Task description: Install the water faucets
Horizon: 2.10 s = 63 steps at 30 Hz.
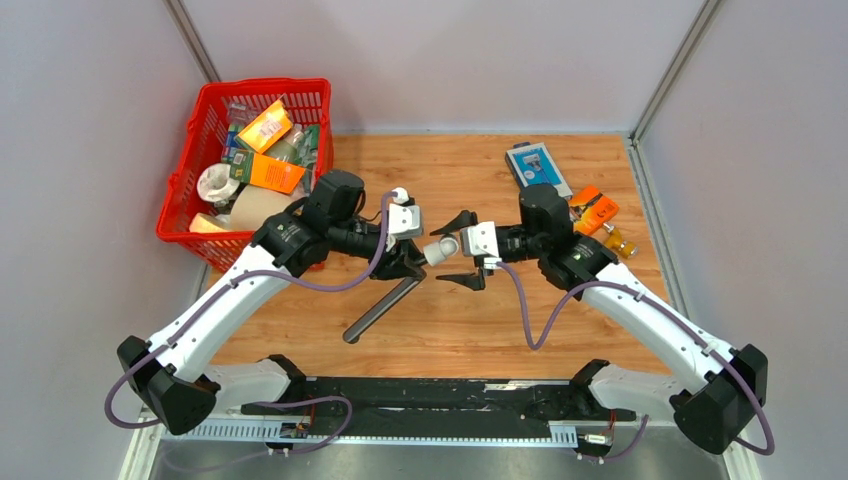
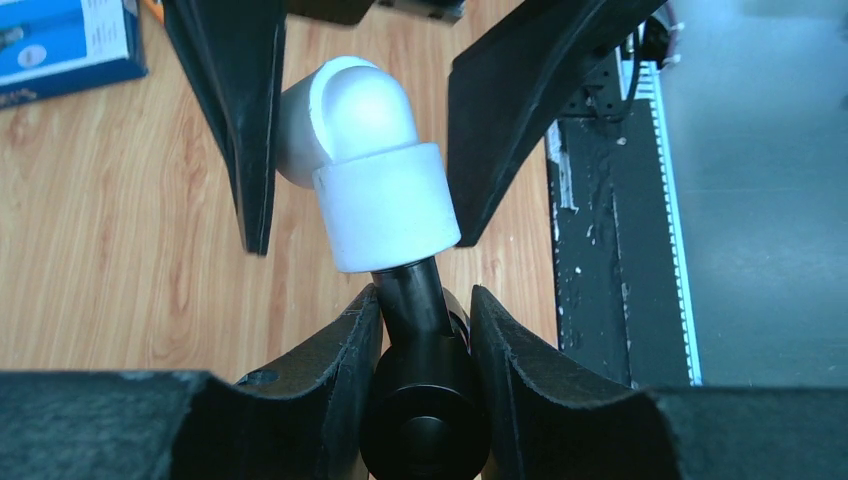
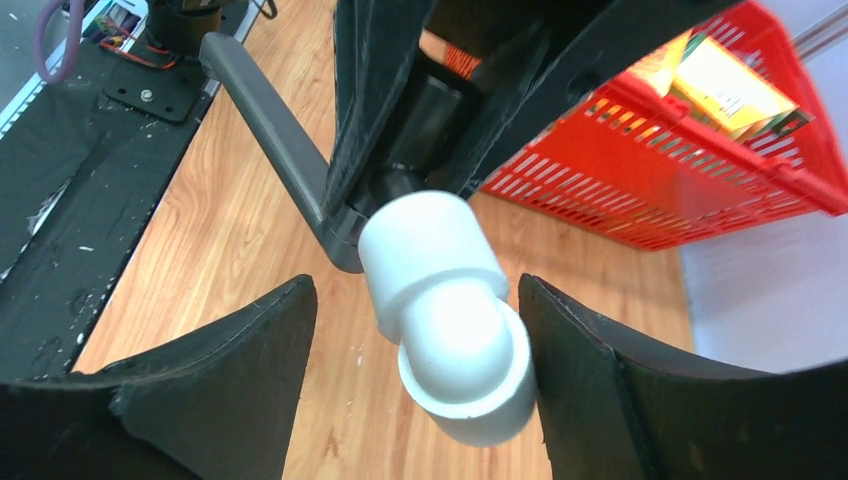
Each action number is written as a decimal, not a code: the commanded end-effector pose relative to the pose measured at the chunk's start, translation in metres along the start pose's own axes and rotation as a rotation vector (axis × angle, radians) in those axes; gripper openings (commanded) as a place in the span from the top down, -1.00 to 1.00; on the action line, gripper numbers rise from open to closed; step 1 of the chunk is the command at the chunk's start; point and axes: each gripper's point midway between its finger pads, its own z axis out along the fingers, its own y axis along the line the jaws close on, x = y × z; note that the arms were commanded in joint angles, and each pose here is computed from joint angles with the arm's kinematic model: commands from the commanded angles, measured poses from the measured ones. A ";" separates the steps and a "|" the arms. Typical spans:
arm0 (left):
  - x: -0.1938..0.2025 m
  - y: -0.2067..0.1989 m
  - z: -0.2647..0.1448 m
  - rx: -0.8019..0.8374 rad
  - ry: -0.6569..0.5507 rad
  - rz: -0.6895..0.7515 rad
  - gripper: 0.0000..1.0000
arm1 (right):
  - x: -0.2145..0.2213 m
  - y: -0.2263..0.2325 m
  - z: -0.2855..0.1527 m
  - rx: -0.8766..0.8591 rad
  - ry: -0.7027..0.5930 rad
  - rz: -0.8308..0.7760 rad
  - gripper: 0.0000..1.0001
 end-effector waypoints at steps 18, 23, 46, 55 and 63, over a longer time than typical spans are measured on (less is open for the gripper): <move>-0.017 0.100 -0.026 -0.698 0.023 0.201 1.00 | 0.003 0.003 0.009 -0.011 0.031 0.392 0.14; -0.028 0.113 -0.038 -0.918 -0.042 0.264 1.00 | 0.015 -0.013 0.021 0.069 0.076 0.738 0.66; -0.014 0.087 -0.031 -0.797 -0.138 0.195 1.00 | 0.008 -0.061 -0.017 0.428 0.004 0.870 -0.43; -0.018 0.047 -0.007 -0.387 -0.114 0.112 0.99 | -0.018 -0.041 -0.049 0.384 0.027 0.278 -1.00; -0.019 0.029 0.006 -0.134 -0.042 0.024 1.00 | -0.035 -0.014 -0.052 0.268 -0.017 -0.001 -1.00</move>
